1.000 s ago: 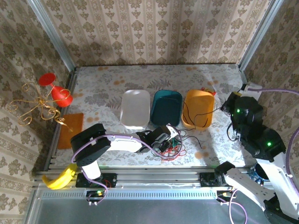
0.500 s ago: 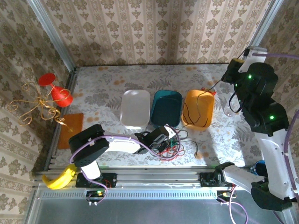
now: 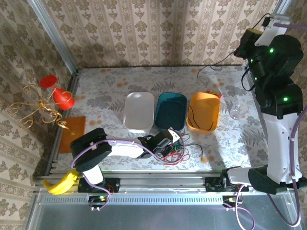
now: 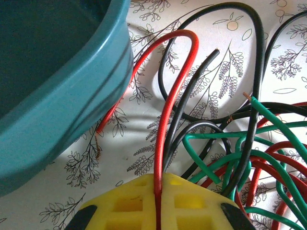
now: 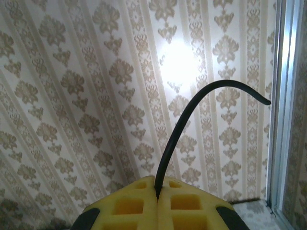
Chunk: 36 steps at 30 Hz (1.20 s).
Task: Untangle the cables
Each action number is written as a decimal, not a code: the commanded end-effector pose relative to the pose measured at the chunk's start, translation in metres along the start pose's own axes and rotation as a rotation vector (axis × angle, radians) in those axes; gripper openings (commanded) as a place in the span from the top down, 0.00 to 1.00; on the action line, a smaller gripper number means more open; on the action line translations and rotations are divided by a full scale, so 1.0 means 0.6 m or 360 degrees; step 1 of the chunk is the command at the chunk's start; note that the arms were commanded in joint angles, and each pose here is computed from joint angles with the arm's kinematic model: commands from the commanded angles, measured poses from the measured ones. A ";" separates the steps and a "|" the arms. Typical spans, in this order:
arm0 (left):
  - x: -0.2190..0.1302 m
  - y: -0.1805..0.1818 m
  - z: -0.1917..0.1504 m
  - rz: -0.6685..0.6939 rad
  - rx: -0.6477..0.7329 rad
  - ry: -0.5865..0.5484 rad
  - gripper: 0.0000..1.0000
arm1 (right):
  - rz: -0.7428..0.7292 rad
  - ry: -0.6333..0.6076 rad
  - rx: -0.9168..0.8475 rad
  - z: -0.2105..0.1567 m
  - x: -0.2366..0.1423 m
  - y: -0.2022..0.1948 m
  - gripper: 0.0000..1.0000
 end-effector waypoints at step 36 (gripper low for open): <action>-0.032 0.014 0.006 0.0104 -0.0072 -0.0229 1.00 | -0.0345 0.1728 0.0177 -0.705 0.114 -0.101 0.97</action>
Point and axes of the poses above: each hand's point on the last joint's axis, 136 mm out from that joint toward the fingers, its own x axis out along the fingers, its own y axis along the line the jaws close on, z = x × y, the point moved 9 cm from there along -x, back along the fingers, and after that the axes turned 1 degree about x, right-handed, at the moved point
